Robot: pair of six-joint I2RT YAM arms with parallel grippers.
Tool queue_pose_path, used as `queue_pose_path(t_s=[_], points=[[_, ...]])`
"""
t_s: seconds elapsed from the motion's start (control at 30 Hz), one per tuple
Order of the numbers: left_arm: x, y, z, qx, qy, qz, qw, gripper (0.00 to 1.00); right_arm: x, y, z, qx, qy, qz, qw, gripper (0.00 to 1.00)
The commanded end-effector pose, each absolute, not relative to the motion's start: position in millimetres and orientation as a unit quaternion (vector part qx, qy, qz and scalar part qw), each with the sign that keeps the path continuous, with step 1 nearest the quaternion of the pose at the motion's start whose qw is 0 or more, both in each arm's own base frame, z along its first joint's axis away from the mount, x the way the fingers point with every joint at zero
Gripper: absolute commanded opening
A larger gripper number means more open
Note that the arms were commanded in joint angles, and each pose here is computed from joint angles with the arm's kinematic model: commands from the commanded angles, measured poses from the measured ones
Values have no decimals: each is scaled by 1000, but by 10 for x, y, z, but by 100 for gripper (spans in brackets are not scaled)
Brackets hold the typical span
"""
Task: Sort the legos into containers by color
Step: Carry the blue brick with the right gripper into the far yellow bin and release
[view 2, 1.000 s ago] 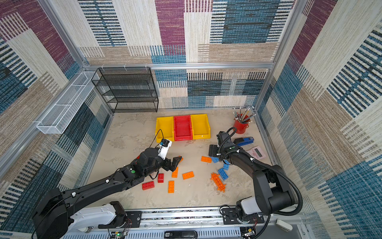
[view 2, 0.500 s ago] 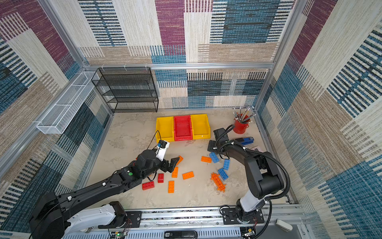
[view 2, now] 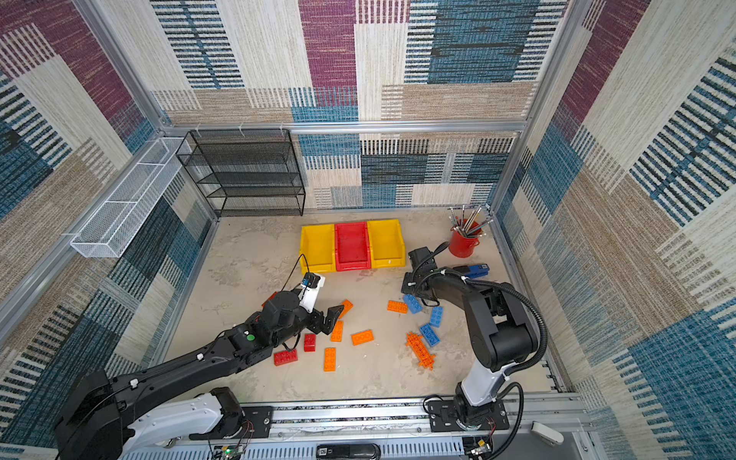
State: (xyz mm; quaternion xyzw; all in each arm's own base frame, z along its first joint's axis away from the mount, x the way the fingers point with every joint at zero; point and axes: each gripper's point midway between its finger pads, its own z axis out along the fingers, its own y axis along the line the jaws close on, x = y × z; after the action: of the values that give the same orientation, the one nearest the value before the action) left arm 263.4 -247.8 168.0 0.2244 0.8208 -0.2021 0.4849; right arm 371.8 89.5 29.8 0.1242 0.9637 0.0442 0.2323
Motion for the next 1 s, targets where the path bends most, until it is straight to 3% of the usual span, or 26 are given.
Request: queue_pose_path(t_s=[0.0,0.17,0.57,0.97], points=[[2652,-2499,1771,231,808,-205,502,99,3723,855,293,127,964,29,232,67],[2655,-2491,1784,229,809,-203,502,99,3754,859,393,115,964,26,236,54],[2698,-2559,1816,214,823,-211,482,99,4331,1355,1524,45,931,93,349,54],[2811,-2505,1803,196,836,-177,482,99,5217,1817,1563,-4,920,128,371,54]])
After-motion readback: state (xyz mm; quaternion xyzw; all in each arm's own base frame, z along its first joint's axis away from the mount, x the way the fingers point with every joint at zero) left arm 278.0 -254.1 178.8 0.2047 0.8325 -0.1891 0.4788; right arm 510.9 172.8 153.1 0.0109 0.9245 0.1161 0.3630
